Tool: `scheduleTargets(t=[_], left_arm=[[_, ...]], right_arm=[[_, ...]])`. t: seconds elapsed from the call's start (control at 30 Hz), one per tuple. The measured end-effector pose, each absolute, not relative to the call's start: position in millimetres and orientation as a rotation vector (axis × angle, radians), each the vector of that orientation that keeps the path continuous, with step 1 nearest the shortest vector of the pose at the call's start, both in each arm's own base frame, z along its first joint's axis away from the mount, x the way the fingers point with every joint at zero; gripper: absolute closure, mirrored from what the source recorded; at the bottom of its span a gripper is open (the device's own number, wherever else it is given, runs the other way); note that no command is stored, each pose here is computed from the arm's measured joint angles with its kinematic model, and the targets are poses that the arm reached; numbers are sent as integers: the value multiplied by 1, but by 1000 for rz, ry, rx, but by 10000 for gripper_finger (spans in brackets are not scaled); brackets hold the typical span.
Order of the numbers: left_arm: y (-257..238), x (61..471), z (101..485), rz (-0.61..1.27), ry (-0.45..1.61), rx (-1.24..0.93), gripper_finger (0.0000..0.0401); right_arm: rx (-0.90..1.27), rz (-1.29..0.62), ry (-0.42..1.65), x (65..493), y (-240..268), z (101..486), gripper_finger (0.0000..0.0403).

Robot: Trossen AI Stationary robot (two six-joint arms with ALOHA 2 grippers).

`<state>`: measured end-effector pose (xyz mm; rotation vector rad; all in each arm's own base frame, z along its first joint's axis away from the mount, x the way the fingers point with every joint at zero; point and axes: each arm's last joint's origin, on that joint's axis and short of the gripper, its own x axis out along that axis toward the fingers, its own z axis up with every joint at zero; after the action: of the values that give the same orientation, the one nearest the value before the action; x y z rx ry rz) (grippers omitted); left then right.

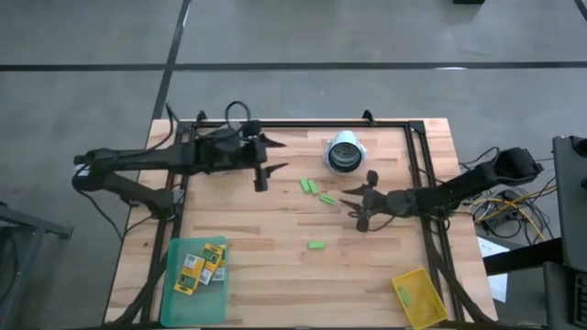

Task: Pick & Place School Supplies
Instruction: Put the green eraser into the yellow bin

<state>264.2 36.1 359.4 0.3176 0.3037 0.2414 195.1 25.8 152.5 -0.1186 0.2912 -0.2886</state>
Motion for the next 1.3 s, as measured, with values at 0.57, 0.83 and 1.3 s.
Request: scheduleTargets(t=[0.57, 0.83, 1.3], left_arm=[[33, 230, 309, 298, 190, 307, 160], [33, 229, 308, 296, 198, 325, 160], [33, 229, 308, 296, 199, 329, 160]], right_arm=[[-40, -378, 466, 254, 16, 121, 282], [90, -364, 512, 255, 13, 109, 282], [129, -405, 595, 253, 4, 104, 282]])
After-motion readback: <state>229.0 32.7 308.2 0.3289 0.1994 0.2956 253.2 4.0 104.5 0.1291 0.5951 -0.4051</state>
